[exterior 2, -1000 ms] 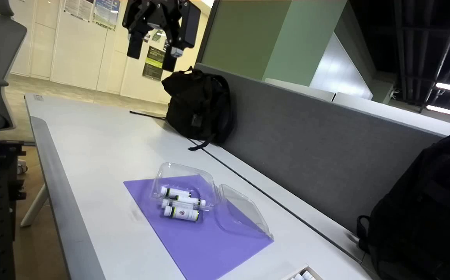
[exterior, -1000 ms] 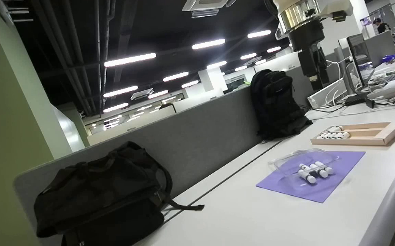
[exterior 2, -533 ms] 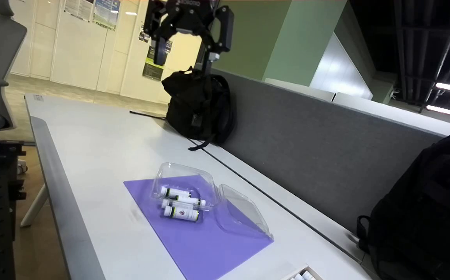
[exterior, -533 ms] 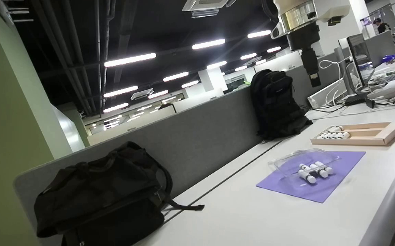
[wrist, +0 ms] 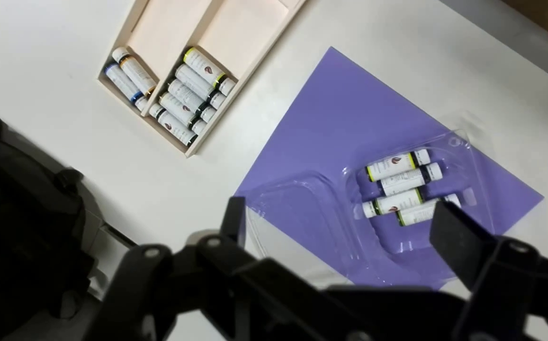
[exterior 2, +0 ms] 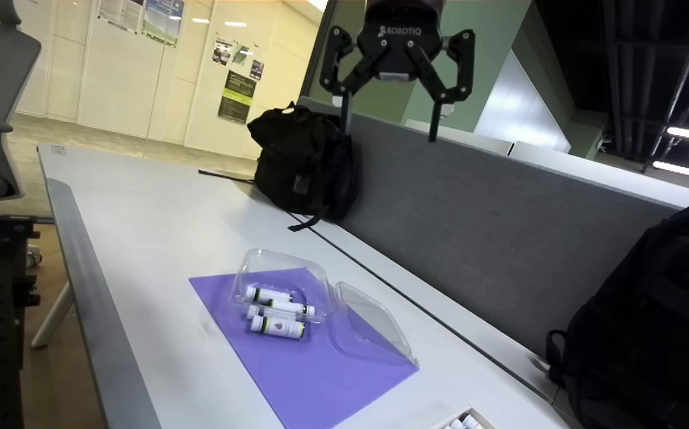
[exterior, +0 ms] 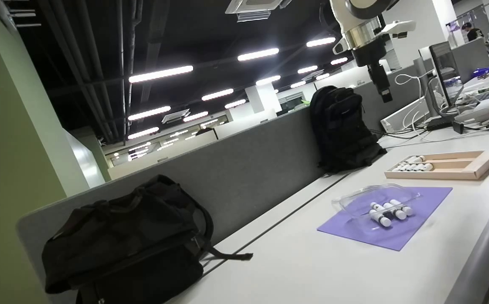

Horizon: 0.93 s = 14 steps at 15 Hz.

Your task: Pick a bottle from the left compartment of the tray and put it in the clear container

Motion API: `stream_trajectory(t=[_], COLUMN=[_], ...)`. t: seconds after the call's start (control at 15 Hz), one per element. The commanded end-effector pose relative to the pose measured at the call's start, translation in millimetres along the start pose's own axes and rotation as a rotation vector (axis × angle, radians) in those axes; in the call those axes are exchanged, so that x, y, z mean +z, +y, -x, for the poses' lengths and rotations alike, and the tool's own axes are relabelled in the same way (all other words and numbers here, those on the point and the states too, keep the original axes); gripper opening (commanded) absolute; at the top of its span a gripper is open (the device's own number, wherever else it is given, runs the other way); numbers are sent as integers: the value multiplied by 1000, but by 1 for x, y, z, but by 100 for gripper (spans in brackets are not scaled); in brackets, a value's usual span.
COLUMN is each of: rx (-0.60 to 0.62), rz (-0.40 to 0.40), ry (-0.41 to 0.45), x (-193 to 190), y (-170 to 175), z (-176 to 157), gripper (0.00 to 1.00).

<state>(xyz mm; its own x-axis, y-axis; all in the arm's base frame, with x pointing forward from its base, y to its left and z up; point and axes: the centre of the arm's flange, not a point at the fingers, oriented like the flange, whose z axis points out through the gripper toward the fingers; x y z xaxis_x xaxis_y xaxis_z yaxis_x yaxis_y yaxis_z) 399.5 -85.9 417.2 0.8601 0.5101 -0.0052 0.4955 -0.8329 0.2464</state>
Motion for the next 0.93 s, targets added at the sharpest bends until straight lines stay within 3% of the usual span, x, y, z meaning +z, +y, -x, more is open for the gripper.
stream_trajectory(t=[0.0, 0.33, 0.6, 0.87], rx=[2, -2, -125, -250], rz=[0, -2, 54, 86], ry=[-5, -11, 113, 178], x=[1, 4, 58, 114], y=[4, 4, 28, 57], z=[-3, -5, 29, 70], gripper=[100, 100, 100, 100])
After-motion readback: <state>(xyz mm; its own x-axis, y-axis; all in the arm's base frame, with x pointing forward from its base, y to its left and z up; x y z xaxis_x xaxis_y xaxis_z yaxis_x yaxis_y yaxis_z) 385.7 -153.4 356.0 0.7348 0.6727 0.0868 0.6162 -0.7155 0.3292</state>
